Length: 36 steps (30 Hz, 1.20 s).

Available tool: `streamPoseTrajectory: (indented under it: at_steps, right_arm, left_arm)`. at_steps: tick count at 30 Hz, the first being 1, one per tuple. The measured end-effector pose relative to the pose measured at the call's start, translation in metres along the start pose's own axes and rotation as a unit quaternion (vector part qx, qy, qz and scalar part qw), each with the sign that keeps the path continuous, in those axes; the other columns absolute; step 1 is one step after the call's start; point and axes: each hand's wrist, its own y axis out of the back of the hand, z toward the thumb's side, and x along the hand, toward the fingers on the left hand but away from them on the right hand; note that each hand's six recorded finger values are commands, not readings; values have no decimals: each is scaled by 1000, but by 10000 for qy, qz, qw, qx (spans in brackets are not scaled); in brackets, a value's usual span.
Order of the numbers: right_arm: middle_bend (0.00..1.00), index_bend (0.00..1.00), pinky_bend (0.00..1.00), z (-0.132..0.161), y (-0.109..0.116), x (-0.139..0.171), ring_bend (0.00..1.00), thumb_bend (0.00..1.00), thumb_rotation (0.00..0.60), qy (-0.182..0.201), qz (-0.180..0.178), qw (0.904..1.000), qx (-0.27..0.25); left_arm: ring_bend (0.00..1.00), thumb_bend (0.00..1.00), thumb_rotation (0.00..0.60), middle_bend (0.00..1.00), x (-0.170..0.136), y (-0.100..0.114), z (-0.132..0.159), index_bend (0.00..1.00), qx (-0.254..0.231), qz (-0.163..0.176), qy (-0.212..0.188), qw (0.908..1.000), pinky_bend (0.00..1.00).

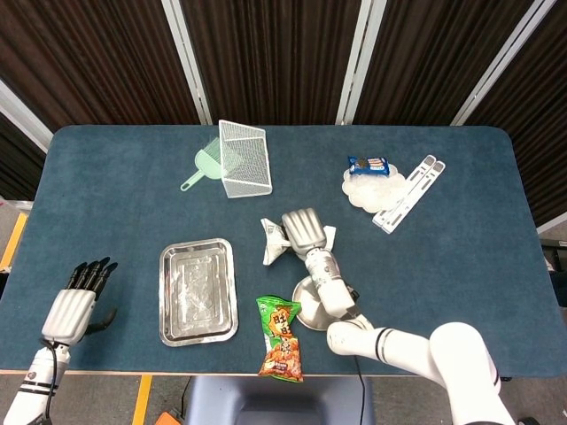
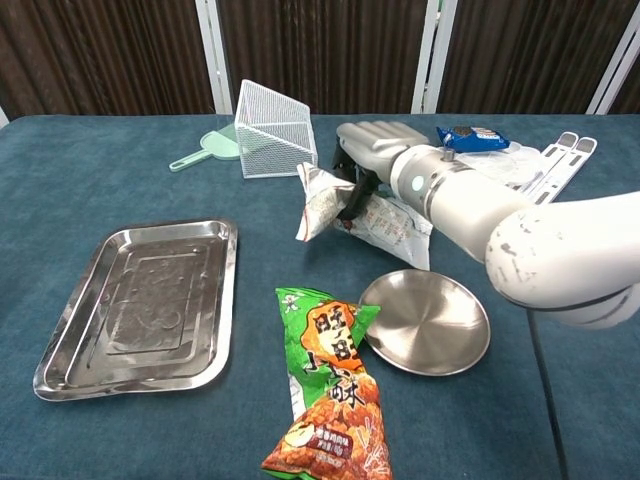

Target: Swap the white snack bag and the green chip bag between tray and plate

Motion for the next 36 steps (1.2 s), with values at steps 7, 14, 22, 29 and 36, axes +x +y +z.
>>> streamPoseTrajectory:
  at_steps: [7,14,22,29,36]
  right_arm:
    - [734,911,868,5,29,36,769,363,600,431,-40,9989,-167]
    - [734,911,868,1,65,91,769,363,600,768,118,9969,-131]
    - [742,877,868,-29,35,116,779,363,600,477,637,9966,227]
    - [736,630,850,-35,-11,118,745,391,600,347,959,9948,-46]
    - [257,0,322,-36,-27,123,154,174,600,354,1371,9899,-22]
  left_arm:
    - [0,358,600,0,-1,-2,5,0,48,-14,-55,10000,0]
    - [0,359,600,0,-4,-2,13,0,47,3,-170,9998,0]
    - [0,358,600,0,-9,4,14,0,-72,62,-210,9997,0]
    - [0,358,600,0,-11,10,12,0,-128,126,-226,9996,0]
    - [0,358,600,0,-13,11,14,0,-126,134,-261,9995,0]
